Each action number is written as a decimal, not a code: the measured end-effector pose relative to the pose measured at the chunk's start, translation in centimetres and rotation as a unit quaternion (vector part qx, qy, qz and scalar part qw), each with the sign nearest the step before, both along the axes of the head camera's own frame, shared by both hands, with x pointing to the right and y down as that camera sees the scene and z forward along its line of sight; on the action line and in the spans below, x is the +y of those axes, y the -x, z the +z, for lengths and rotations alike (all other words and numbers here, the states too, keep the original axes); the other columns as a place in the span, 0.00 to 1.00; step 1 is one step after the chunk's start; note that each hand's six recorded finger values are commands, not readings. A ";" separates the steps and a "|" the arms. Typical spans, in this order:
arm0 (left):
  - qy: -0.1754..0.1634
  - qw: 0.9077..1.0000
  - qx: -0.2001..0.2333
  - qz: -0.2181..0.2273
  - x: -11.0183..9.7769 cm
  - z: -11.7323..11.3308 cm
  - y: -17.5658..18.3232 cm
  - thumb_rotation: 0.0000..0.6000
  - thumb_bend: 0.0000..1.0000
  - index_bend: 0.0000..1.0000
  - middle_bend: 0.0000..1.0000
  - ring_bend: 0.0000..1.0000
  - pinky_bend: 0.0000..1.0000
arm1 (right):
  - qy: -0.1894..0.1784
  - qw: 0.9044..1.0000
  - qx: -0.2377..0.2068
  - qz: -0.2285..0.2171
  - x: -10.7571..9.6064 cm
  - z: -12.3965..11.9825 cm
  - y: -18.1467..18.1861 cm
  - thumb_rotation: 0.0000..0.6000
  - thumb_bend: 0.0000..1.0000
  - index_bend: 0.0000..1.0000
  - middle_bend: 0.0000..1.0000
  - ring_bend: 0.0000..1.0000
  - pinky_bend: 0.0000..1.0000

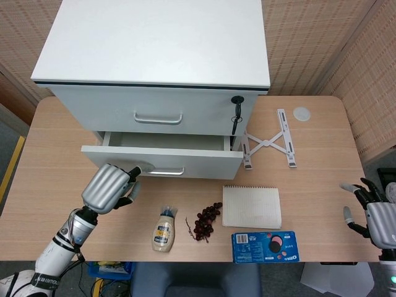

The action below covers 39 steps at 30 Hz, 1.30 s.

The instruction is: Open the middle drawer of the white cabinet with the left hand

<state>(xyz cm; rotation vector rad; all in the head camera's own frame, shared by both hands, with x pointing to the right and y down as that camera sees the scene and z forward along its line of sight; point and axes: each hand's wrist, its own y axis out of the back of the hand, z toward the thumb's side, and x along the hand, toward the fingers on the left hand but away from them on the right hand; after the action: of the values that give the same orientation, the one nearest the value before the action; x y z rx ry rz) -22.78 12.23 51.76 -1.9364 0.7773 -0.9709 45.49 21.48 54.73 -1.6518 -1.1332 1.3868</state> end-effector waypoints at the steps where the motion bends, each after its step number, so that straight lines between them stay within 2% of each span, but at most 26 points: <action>1: 0.001 1.000 -0.001 0.000 0.1 0.0 0.1 1.00 0.60 0.29 0.89 0.94 1.00 | 0.000 1.000 0.000 0.000 0.0 0.0 0.0 1.00 0.44 0.24 0.30 0.21 0.32; 39: 0.002 1.000 -0.015 -0.002 2.6 -1.3 2.0 1.00 0.60 0.28 0.89 0.94 1.00 | 0.003 1.000 -0.002 -0.005 -0.1 0.2 0.3 1.00 0.44 0.24 0.30 0.21 0.32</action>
<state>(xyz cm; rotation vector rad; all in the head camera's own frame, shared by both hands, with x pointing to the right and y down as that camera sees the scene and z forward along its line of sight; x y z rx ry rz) -24.74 14.79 50.48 -1.9203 0.7627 -1.0017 45.15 21.43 54.95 -1.6628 -1.1233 1.3832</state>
